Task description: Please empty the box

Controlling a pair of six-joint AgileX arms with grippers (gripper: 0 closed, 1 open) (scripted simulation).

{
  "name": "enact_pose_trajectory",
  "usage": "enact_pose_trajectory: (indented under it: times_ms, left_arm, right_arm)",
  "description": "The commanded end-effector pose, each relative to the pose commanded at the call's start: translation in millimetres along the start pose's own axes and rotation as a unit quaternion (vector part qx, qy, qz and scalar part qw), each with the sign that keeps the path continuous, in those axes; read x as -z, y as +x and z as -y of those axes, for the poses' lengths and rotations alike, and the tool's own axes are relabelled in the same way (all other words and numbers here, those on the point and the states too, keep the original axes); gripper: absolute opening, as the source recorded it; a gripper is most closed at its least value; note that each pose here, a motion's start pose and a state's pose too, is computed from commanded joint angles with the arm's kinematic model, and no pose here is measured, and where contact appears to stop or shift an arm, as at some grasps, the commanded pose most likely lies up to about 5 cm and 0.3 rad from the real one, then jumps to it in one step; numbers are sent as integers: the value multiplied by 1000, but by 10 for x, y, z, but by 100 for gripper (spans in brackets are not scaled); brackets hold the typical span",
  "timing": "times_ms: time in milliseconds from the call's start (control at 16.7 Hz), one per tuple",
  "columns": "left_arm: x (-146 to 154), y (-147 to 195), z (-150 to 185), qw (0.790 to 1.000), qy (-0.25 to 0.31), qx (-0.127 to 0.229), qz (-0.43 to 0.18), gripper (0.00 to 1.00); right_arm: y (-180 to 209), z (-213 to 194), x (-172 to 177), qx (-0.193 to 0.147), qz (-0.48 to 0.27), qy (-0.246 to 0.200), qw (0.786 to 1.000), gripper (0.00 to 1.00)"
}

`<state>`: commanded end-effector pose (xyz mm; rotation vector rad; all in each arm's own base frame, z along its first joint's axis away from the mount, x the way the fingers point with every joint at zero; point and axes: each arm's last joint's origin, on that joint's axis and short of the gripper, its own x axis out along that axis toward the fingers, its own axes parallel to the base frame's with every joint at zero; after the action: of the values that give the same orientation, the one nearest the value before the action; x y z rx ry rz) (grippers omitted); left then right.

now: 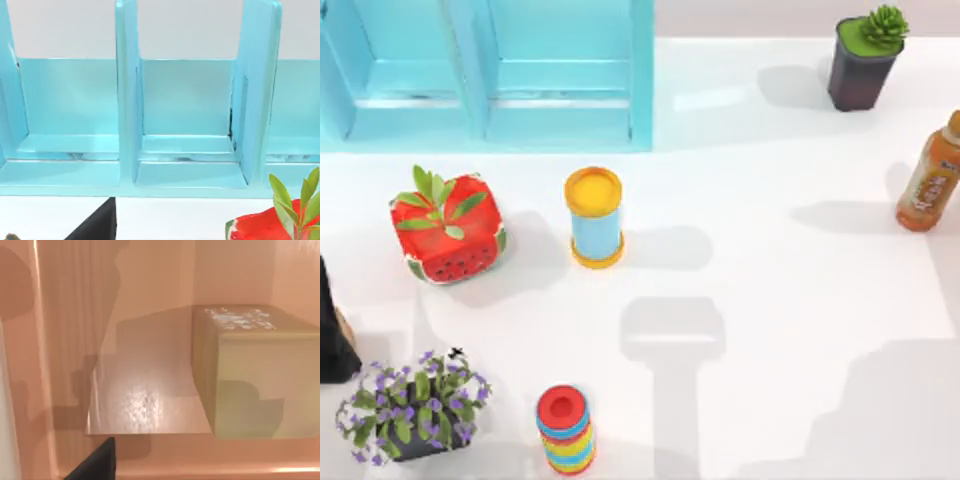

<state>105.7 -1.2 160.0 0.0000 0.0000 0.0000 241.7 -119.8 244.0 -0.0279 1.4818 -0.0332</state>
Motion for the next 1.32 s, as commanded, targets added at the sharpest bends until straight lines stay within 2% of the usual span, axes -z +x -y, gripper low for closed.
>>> enact_pose_trajectory:
  times_ms: [240, 660, 1320]
  left_arm:
    - [0, 0, 0, 1000, 0, 0, 0, 100]
    - [0, 0, 0, 1000, 0, 0, 0, 100]
    - [0, 0, 0, 1000, 0, 0, 0, 100]
  right_arm:
    - [40, 202, -144, -21, -42, 0, 999, 100]
    - [80, 202, -152, -21, -44, 0, 999, 100]
    - [1013, 172, -69, -21, -43, 0, 999, 100]
